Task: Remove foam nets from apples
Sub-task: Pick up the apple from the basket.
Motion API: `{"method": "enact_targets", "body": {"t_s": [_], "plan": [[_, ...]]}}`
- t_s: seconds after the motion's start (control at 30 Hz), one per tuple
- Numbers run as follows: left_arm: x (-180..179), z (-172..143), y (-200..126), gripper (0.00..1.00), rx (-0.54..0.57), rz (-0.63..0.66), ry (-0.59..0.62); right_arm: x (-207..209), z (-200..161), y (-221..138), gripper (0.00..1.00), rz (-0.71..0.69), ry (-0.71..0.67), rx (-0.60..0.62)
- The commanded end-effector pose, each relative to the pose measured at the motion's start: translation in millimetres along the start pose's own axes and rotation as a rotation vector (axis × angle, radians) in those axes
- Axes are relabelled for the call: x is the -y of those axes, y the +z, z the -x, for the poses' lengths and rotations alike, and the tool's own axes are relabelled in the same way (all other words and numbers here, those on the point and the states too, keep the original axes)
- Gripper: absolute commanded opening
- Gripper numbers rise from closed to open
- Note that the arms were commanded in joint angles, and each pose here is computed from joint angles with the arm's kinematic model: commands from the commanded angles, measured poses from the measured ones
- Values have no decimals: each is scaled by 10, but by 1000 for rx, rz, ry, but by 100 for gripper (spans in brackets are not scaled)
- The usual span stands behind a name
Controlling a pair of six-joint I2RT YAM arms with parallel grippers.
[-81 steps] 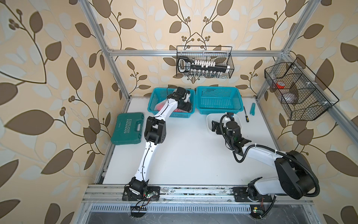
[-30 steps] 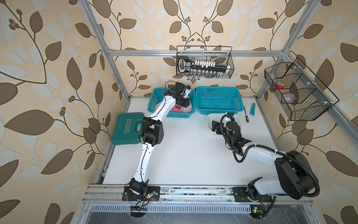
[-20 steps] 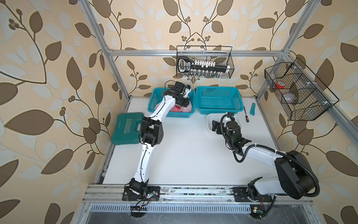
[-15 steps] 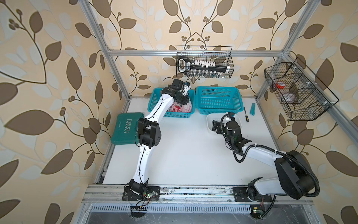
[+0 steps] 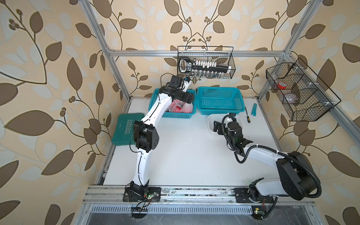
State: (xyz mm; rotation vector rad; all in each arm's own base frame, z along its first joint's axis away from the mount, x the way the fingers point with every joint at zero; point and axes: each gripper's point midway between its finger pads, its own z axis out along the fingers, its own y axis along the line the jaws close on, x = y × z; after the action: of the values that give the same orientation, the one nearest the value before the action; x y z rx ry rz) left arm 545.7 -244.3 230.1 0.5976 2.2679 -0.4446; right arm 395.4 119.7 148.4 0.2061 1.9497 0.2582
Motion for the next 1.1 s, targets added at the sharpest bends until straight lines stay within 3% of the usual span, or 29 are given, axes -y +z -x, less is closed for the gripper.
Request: {"method": "enact_targets", "body": {"t_s": [0.0, 0.27, 0.43, 0.67, 0.93, 1.0, 1.07], "plan": [[-23, -174, 279, 95, -47, -6, -13, 16, 19, 19, 100, -14, 12, 2], [-156, -453, 687, 98, -104, 15, -29, 21, 9, 26, 100, -14, 13, 0], [-262, -533, 835, 86, -115, 51, -27, 17, 8, 25, 100, -12, 15, -1], [-341, -752, 1006, 90, -182, 68, -32, 31, 16, 26, 100, -18, 15, 1], [-434, -795, 1108, 92, -176, 85, -25, 31, 8, 32, 100, -17, 18, -1], [-436, -809, 1138, 86, -176, 76, -27, 37, 1, 35, 100, -19, 18, -3], [-428, -825, 1157, 72, -179, 64, -30, 47, 0, 36, 99, -22, 17, -3]]}}
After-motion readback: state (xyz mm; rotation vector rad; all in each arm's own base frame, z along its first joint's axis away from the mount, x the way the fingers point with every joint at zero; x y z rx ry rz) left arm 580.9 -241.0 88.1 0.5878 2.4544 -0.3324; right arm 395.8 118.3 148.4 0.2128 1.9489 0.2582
